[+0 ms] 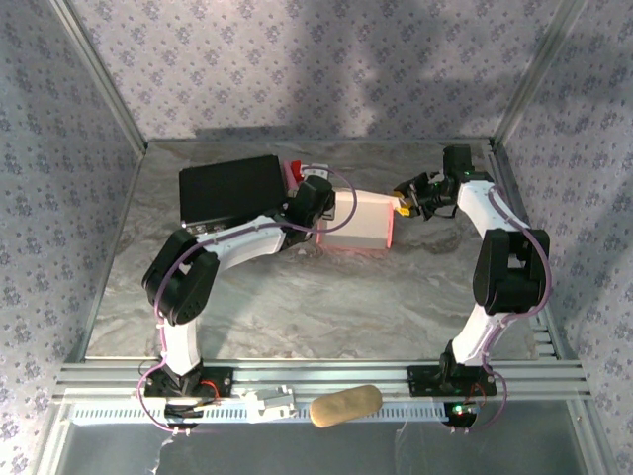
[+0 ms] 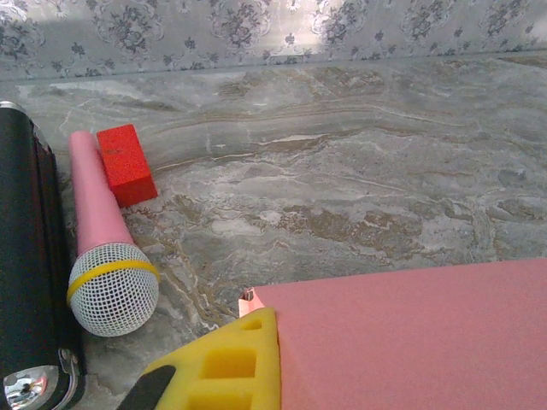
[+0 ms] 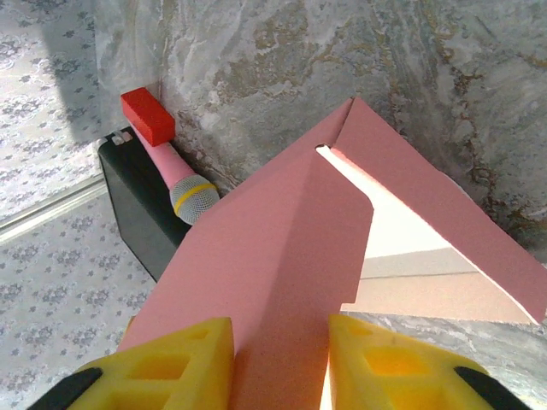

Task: Fold the paper box

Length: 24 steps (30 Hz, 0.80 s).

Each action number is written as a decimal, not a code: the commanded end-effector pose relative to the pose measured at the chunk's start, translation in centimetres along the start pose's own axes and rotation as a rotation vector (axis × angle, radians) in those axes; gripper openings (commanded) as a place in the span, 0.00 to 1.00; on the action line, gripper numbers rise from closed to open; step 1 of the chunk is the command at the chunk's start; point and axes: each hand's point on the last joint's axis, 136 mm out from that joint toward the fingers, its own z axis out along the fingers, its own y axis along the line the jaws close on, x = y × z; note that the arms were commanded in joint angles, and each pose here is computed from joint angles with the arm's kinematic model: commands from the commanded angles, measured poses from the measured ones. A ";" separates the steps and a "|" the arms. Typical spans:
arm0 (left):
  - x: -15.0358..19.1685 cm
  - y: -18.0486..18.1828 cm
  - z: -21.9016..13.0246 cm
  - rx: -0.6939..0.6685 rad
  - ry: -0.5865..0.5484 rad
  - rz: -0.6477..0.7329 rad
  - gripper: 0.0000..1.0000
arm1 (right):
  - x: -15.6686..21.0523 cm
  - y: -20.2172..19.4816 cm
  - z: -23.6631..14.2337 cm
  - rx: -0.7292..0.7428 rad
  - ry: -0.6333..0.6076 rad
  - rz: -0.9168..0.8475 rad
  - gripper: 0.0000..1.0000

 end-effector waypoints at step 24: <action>1.7 -4.0 0.8 0.206 -0.044 -0.062 0.00 | 0.4 -1.4 3.2 0.012 0.018 -0.131 0.23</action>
